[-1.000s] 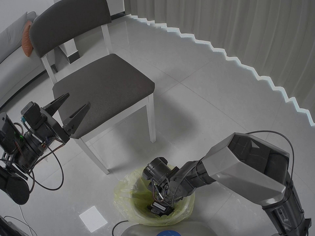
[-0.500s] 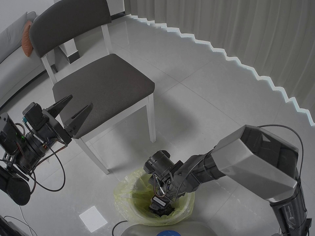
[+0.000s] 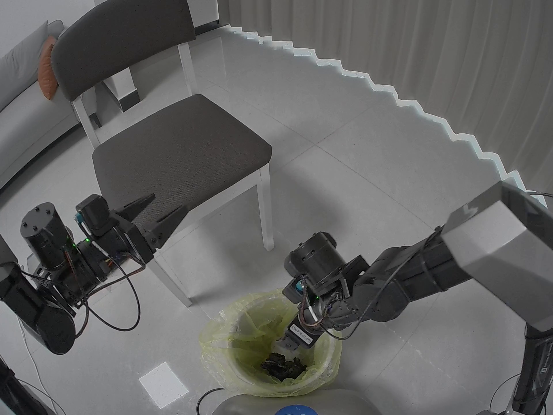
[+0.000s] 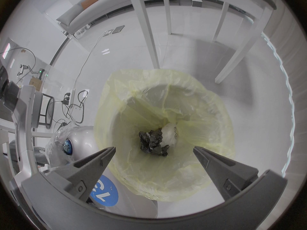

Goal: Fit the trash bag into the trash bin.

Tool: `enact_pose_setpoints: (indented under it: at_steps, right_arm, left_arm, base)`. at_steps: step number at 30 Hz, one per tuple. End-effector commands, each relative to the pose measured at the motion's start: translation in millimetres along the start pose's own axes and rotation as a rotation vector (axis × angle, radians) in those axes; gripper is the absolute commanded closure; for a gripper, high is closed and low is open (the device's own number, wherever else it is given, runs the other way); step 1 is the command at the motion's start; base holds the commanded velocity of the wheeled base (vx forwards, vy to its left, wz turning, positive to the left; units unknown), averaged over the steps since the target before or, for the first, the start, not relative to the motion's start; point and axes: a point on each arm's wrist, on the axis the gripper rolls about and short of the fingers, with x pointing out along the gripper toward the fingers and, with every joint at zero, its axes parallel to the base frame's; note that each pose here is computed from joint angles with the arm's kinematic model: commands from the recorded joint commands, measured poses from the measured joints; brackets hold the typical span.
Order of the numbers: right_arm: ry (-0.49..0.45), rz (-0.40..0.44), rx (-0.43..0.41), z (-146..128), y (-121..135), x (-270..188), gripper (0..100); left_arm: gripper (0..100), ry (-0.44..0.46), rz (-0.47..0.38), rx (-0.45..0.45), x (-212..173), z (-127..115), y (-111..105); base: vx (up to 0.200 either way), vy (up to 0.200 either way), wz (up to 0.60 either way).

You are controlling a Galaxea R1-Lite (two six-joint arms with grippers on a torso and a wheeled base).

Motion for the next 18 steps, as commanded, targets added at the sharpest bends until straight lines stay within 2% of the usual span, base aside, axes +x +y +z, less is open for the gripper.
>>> enact_pose_setpoints:
  at_steps: [1, 4, 10, 13, 18]
  right_arm:
    - [-0.080, -0.025, 0.017, 0, -11, -47, 0]
    - [-0.109, -0.033, 0.016, 0, -13, -64, 0]
    - [-0.161, -0.048, 0.022, 4, -17, -85, 0]
    - [-0.177, -0.054, 0.027, 5, -19, -92, 0]
    - [-0.191, -0.077, 0.047, 5, -28, -97, 0]
  left_arm:
    - [0, 0.104, -0.005, -0.050, 14, -29, 2]
    - [0, 0.168, -0.005, -0.079, 15, -35, -2]
    - [0, 0.264, 0.085, -0.113, 23, -45, -1]
    - [0, 0.304, 0.098, -0.127, 26, -54, 2]
    - [0, 0.394, 0.107, -0.146, 35, -85, 9]
  base:
    - [0.000, 0.000, 0.00]
    - [0.000, 0.000, 0.00]
    - [0.000, 0.000, 0.00]
    - [0.000, 0.000, 0.00]
    - [0.000, 0.000, 0.00]
